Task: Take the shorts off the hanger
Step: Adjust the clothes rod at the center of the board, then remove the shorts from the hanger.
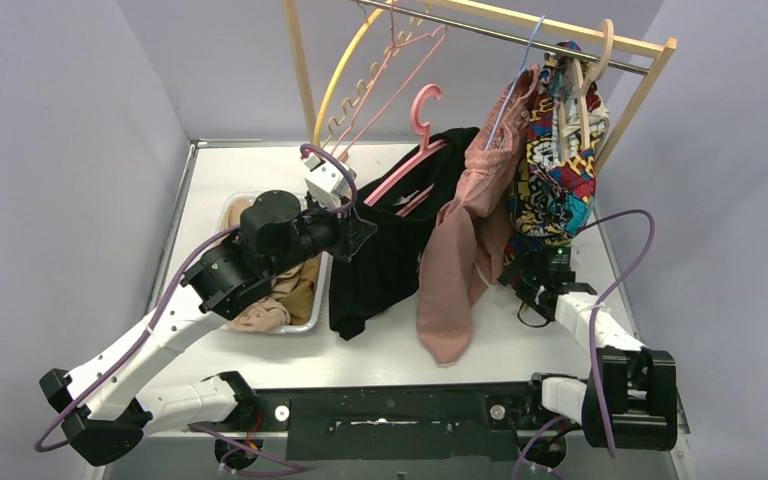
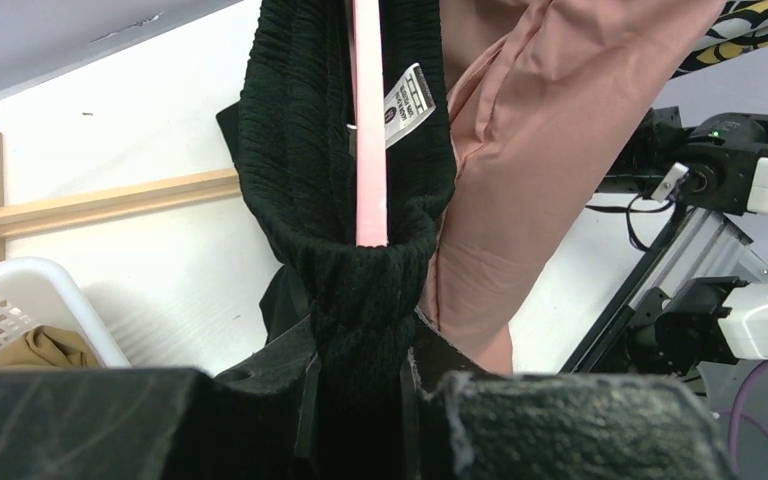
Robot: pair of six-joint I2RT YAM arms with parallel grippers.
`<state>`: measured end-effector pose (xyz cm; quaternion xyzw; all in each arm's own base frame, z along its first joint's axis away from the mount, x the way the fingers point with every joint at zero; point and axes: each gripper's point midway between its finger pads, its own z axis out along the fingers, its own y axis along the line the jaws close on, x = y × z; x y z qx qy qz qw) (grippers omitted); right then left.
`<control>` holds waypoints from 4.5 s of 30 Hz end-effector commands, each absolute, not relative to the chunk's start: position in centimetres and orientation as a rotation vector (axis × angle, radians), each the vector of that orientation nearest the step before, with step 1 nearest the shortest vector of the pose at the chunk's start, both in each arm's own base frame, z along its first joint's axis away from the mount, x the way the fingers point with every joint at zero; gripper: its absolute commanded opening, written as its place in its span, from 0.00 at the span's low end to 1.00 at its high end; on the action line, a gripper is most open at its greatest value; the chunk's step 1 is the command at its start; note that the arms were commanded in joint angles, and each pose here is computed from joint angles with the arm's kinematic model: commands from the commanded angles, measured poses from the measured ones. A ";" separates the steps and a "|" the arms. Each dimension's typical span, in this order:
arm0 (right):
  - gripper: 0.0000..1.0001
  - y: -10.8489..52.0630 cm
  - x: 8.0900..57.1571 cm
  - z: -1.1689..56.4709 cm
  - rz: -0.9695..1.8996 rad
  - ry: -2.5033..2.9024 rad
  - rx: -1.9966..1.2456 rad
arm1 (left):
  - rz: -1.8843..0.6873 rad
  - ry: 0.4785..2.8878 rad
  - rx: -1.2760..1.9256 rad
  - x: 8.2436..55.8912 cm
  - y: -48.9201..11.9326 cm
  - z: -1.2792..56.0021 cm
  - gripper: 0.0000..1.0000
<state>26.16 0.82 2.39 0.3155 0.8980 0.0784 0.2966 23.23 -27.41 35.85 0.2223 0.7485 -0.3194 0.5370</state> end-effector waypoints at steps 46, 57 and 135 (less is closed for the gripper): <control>0.84 -2.3 35.0 7.0 0.475 2.212 0.792 | -0.897 1.690 0.551 21.7 -28.9 38.3 0.00; 0.95 -0.3 27.3 8.7 0.492 2.259 0.775 | -0.860 1.690 0.528 21.1 -27.1 36.7 0.00; 0.35 27.4 30.1 32.8 0.768 1.805 -0.380 | -1.071 1.694 0.519 16.7 -26.4 32.7 0.00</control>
